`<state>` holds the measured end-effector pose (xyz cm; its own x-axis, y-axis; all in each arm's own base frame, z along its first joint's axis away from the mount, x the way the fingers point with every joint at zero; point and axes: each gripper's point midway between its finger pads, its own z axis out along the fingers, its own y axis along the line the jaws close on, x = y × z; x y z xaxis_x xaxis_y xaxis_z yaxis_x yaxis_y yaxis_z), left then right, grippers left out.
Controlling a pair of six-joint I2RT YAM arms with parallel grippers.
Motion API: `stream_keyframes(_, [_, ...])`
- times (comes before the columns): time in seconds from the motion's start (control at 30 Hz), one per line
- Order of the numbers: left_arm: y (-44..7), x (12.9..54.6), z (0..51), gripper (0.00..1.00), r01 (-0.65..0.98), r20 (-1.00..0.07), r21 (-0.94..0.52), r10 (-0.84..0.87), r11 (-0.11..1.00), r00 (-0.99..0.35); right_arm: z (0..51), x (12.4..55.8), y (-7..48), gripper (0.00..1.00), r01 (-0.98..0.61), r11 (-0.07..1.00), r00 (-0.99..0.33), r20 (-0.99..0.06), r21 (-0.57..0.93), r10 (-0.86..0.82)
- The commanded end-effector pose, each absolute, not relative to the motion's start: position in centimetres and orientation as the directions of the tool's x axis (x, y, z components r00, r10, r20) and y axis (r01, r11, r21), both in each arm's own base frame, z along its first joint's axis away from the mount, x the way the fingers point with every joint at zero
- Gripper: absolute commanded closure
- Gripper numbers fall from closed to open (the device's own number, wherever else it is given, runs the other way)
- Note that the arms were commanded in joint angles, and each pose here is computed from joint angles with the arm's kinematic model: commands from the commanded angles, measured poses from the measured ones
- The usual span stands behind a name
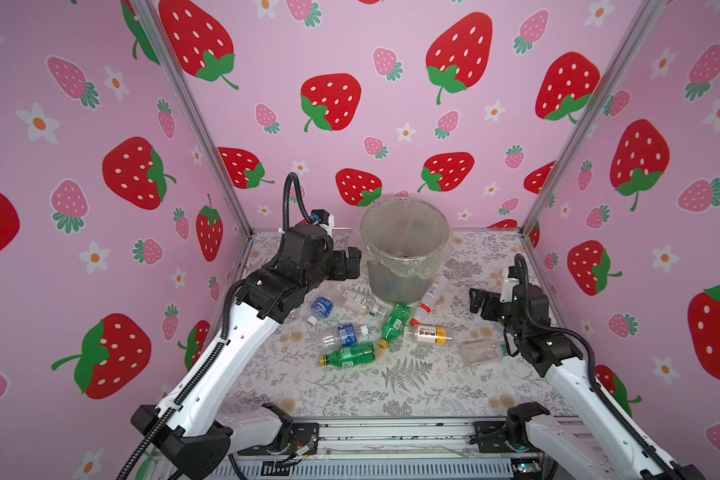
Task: Throw the plastic bottles in the bin
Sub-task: 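Withdraw the left gripper from the bin while the right gripper moves toward the clear bottle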
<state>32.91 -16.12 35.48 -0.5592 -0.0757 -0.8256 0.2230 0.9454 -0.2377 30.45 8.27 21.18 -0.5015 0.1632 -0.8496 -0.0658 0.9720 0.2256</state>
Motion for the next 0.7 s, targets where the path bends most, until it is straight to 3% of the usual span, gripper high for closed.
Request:
stream_keyframes(0.0, [-15.2, 32.6, 34.2, 0.01, 0.191, -0.806, -0.260, -0.104, 0.946, -0.583, 21.4, 30.6, 6.7, 0.01, 0.013, 0.984, -0.501, -0.850, 0.178, 0.160])
stream_keyframes(0.2, [-14.1, 32.1, 29.9, 0.01, 0.168, -0.769, -0.258, -0.097, 0.951, -0.632, 21.3, 30.8, 5.6, 0.01, 0.056, 0.992, -0.518, -0.846, 0.115, 0.128])
stream_keyframes(0.67, [-12.8, 32.5, 26.5, 0.01, 0.160, -0.705, -0.246, -0.063, 0.956, -0.707, 19.2, 30.5, 3.4, 0.01, 0.123, 0.992, -0.556, -0.831, -0.038, 0.037])
